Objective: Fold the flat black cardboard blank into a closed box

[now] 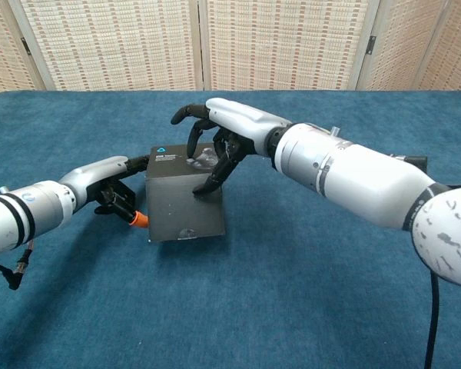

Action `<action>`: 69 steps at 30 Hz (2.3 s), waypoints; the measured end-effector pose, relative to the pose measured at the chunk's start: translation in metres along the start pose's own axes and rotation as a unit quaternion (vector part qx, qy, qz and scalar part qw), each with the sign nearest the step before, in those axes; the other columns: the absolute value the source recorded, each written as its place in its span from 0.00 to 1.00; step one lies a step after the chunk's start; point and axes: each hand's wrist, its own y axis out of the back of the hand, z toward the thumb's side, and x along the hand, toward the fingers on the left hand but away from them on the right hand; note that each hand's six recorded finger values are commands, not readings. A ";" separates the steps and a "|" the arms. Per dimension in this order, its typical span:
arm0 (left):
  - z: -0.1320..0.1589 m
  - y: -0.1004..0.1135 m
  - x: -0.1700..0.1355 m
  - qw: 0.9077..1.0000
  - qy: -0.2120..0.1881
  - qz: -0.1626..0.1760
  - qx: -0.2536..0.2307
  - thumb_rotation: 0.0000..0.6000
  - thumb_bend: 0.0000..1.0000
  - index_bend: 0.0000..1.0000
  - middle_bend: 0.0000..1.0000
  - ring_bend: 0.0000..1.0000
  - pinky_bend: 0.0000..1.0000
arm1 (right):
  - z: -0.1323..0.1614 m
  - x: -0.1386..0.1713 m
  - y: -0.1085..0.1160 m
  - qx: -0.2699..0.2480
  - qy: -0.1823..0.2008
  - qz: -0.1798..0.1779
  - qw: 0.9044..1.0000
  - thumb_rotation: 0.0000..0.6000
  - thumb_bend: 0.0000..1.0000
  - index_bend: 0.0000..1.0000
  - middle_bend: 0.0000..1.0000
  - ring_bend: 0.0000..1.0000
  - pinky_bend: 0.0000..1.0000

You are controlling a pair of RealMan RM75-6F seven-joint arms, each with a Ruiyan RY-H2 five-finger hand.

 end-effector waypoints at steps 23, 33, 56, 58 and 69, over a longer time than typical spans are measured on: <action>0.015 0.037 -0.041 0.988 -0.054 -0.004 0.144 1.00 0.21 0.00 0.01 0.69 0.95 | -0.023 0.005 -0.035 0.228 0.089 -0.081 0.966 1.00 0.04 0.53 0.64 0.75 1.00; 0.014 0.045 -0.047 0.986 -0.060 0.012 0.155 1.00 0.21 0.00 0.02 0.67 0.94 | -0.017 0.006 -0.035 0.219 0.110 -0.110 0.963 1.00 0.11 0.56 0.60 0.75 1.00; -0.041 0.133 -0.114 0.940 0.016 0.211 0.268 1.00 0.21 0.01 0.05 0.20 0.36 | -0.070 0.112 0.074 0.174 -0.004 -0.166 0.971 1.00 0.10 0.00 0.19 0.09 0.31; -0.052 0.141 -0.127 0.934 0.030 0.229 0.272 1.00 0.21 0.03 0.06 0.19 0.34 | -0.087 0.138 0.089 0.172 -0.039 -0.163 0.971 1.00 0.11 0.00 0.19 0.08 0.30; -0.086 0.148 -0.193 0.921 0.070 0.259 0.281 1.00 0.21 0.05 0.08 0.09 0.22 | -0.157 0.294 0.131 0.170 -0.224 -0.176 0.944 1.00 0.13 0.00 0.16 0.01 0.21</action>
